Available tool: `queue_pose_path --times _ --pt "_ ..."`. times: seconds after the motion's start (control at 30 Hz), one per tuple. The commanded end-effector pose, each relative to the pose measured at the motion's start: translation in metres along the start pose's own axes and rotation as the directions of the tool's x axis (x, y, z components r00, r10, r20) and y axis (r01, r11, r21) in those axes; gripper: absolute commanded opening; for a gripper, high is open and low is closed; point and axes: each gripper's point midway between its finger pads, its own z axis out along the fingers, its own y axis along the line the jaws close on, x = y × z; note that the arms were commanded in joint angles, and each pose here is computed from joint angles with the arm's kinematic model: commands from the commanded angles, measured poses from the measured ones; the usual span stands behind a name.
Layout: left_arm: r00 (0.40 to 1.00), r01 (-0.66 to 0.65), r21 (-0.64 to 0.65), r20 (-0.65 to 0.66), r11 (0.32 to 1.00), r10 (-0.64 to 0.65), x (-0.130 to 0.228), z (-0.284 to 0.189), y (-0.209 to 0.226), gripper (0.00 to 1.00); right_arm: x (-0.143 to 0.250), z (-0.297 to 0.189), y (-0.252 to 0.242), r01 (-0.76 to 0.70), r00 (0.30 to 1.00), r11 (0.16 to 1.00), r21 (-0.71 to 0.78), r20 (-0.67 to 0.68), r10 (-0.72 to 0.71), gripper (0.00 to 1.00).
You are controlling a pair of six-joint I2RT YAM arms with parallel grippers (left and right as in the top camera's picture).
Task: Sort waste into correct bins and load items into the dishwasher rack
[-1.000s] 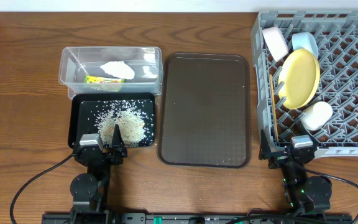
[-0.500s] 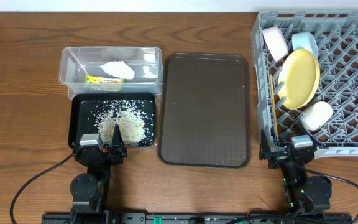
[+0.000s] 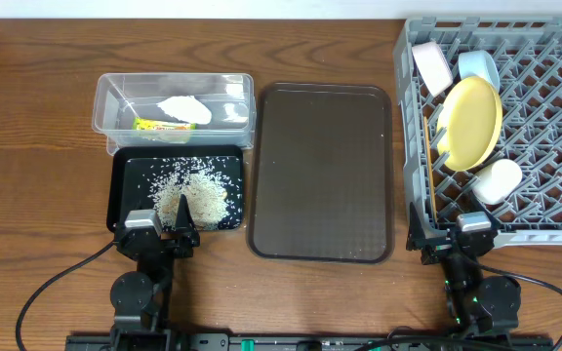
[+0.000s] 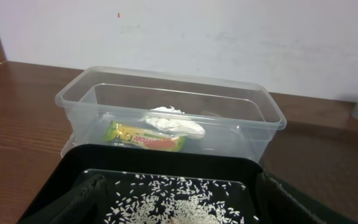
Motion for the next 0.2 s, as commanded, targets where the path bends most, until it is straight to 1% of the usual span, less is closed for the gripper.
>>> queue_pose_path --times 0.0,0.17 --pt "0.999 -0.013 -0.021 -0.053 1.0 0.012 0.0169 0.0006 0.0052 0.78 -0.0001 -0.0003 0.0021 0.008 1.0 1.0 -0.012 0.002 -0.008 0.99" --pt "0.999 -0.013 -0.021 -0.053 1.0 0.012 0.0169 0.0006 0.0052 0.78 -0.0001 -0.0003 0.0021 0.008 1.0 1.0 -0.012 0.002 -0.008 0.99"
